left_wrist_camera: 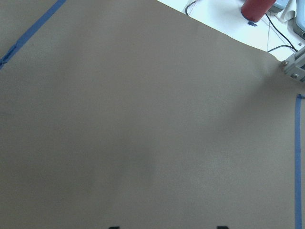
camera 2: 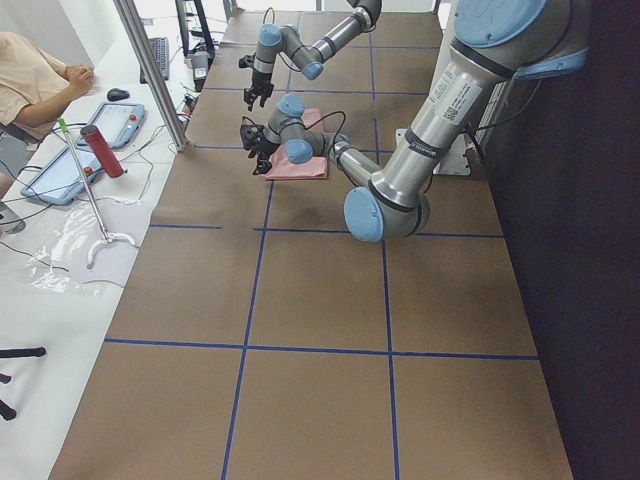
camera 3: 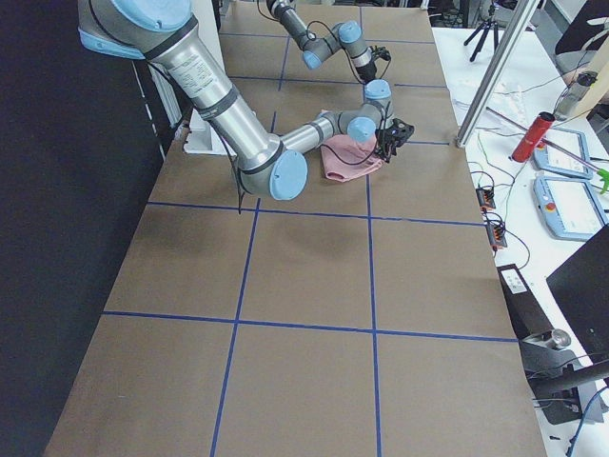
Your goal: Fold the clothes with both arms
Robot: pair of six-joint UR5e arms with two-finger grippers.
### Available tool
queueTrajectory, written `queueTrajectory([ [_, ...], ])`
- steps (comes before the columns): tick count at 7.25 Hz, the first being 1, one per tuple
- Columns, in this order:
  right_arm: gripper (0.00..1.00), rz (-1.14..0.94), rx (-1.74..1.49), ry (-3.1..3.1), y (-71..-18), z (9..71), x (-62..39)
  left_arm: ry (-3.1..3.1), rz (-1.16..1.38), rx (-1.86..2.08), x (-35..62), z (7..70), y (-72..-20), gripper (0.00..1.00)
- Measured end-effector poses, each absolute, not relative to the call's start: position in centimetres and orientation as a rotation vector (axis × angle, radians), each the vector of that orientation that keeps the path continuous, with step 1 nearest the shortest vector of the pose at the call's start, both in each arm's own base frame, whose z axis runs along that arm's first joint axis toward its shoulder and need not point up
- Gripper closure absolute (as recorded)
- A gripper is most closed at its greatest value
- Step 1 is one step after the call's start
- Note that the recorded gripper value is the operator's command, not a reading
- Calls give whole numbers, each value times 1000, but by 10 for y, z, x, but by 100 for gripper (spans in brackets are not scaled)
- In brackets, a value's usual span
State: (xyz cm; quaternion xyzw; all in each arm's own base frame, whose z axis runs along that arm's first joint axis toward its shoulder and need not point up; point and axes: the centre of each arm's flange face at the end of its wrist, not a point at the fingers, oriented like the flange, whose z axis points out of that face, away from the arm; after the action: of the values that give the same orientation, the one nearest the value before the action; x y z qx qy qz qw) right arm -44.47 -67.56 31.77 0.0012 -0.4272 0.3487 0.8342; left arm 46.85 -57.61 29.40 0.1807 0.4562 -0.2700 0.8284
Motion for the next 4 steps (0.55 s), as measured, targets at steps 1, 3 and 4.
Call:
queueTrajectory([
  [1, 0, 672, 16, -897, -677, 344, -413, 965, -505, 422, 436, 303, -568, 0],
  [3, 0, 435, 78, -875, -685, 417, -300, 946, -263, 443, 336, 347, -576, 0],
  [4, 0, 305, 118, -866, -689, 460, -223, 913, -112, 461, 270, 383, -590, 0],
])
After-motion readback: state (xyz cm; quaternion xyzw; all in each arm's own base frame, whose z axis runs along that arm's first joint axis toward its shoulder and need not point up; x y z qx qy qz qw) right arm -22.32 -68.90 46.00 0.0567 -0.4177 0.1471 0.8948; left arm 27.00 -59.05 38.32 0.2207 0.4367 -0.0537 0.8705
